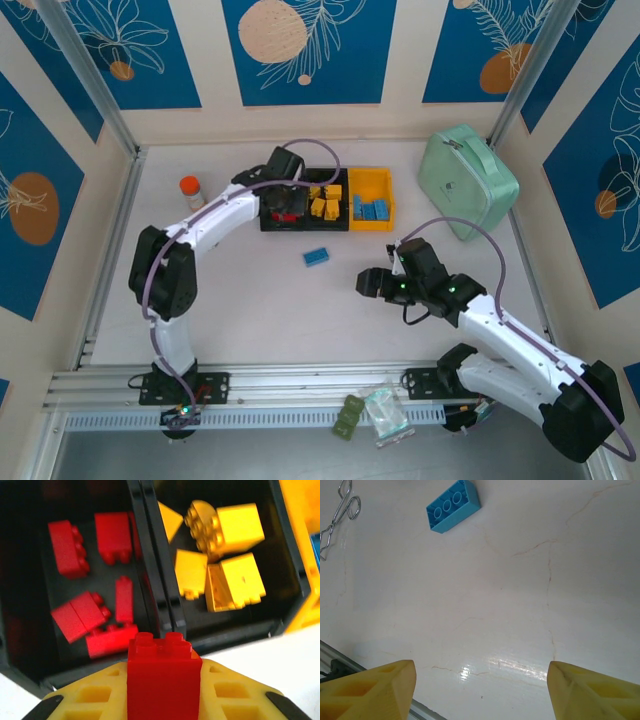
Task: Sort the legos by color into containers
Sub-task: Place the lego in the container.
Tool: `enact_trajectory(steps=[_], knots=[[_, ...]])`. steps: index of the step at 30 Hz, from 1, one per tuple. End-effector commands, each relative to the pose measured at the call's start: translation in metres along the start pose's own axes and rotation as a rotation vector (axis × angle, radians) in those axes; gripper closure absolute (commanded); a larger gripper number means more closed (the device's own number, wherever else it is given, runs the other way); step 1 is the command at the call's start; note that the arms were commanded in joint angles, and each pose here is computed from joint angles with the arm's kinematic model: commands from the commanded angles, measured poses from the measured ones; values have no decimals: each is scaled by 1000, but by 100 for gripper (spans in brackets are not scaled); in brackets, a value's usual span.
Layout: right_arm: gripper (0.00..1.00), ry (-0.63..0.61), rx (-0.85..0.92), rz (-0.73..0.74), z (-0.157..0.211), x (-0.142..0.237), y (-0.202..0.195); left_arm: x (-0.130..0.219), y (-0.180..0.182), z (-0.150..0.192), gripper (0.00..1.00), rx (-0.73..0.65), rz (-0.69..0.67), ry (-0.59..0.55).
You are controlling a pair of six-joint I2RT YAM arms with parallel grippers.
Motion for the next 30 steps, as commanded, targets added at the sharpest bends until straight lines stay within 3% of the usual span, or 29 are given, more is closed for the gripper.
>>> enact_trajectory(steps=[1, 12, 19, 22, 26, 30], knots=[[30, -22, 3, -29, -8, 4, 9, -18, 9, -13, 74, -14, -55, 19], [30, -18, -6, -5, -6, 4, 5, -56, 35, -47, 74, 15, -189, 15], [30, -15, -3, -2, -8, 4, 6, -74, 45, -48, 72, 24, -241, 41], [30, -10, 0, -4, -9, 4, 7, -77, 45, -48, 68, 26, -239, 47], [30, -13, 5, -7, -11, 4, 8, -69, 43, -50, 52, 34, -223, 40], [30, -15, 5, -14, -12, 4, 9, -51, 36, -52, 48, 33, -191, 22]])
Point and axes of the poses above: each hand's point on the last joint's axis, 136 mm out from that joint toward the fingers, its own x axis back along the fingers, its own y axis along the line the jaws close on, z = x × y, the point moved 7 cm from there along x, back along the fingers, and after that the axes turned 11 degrees about x, right-handed, at the moved point
